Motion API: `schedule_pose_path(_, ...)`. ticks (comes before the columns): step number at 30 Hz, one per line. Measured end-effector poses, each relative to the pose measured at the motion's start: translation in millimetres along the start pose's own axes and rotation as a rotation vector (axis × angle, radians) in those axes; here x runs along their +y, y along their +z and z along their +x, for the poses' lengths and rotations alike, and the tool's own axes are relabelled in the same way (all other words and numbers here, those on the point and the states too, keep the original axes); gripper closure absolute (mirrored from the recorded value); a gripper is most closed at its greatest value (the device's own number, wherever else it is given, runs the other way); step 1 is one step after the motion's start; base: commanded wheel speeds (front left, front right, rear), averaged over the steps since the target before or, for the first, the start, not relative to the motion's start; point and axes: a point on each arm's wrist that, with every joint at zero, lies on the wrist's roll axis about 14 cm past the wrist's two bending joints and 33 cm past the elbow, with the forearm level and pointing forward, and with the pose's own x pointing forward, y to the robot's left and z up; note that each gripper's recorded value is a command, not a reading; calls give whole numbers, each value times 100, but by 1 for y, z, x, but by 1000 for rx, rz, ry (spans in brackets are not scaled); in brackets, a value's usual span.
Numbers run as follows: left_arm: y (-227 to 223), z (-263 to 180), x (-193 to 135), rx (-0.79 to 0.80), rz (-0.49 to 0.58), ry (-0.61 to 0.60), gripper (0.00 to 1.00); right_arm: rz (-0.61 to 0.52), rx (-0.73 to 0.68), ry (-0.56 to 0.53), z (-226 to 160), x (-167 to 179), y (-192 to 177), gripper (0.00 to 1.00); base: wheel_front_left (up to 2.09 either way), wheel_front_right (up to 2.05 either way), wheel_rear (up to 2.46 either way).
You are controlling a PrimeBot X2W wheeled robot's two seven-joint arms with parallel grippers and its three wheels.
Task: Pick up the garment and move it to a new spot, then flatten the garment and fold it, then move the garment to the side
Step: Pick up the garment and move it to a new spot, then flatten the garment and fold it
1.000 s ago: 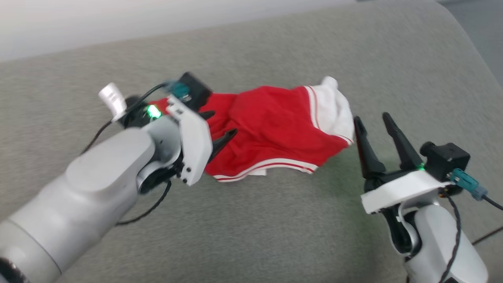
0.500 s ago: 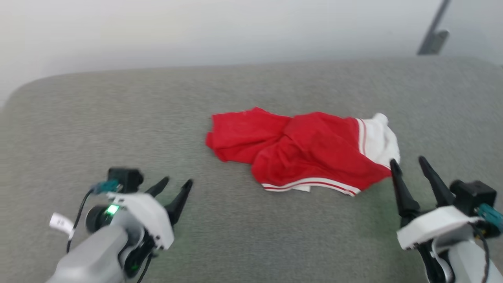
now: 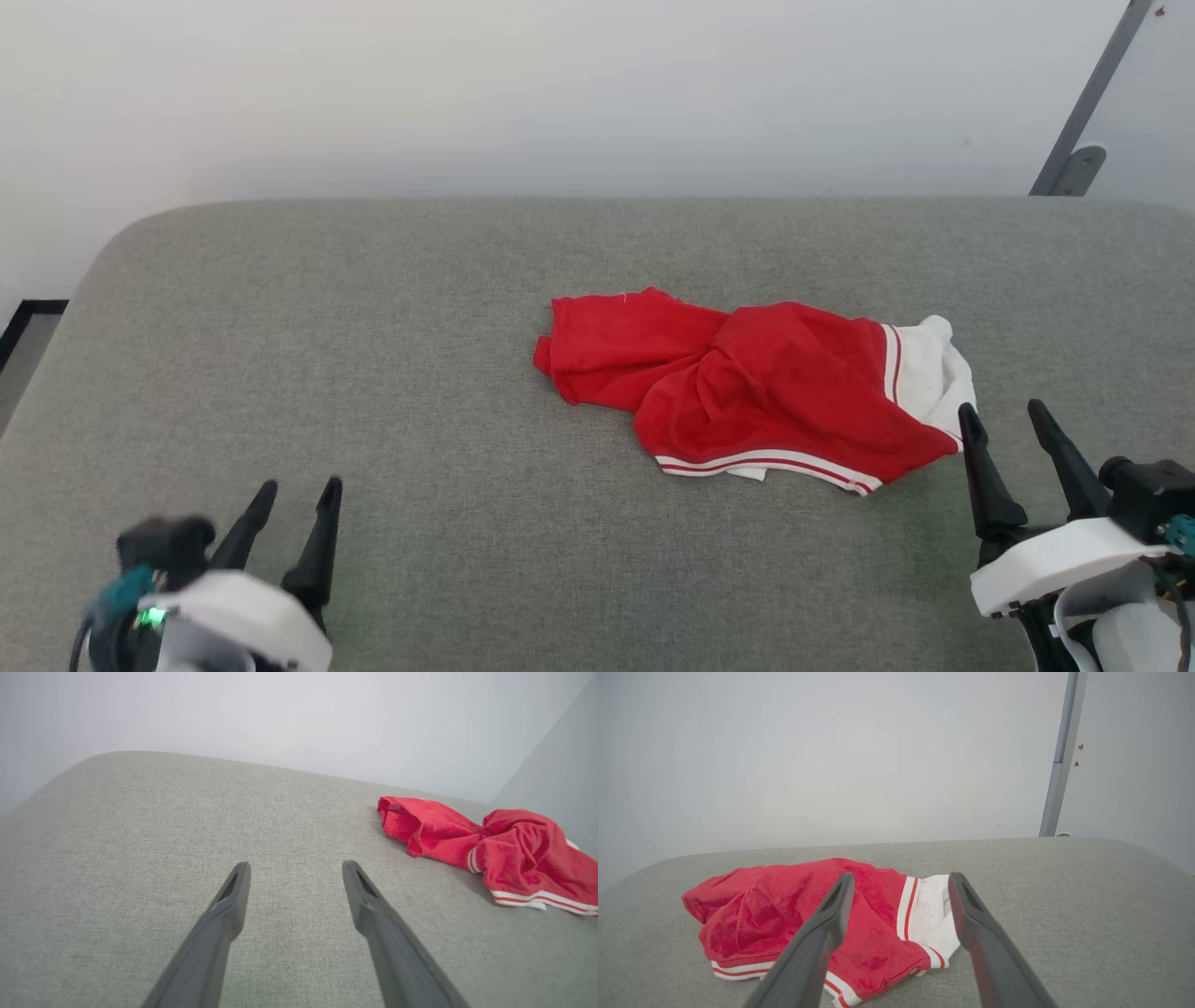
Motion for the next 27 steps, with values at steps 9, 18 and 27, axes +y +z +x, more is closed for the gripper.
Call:
schedule_pose_path(9,32,-25,-5,-190,65,45,0,-7,-64,1,-2,1,22,0,0,0,0)
schedule_pose_path(18,19,-30,-15,-180,94,30,0,-4,-75,-11,-6,-2,28,0,0,0,0)
schedule_pose_path(27,12,-28,-20,-169,84,32,0,12,-48,-31,-8,-5,21,0,0,0,0)
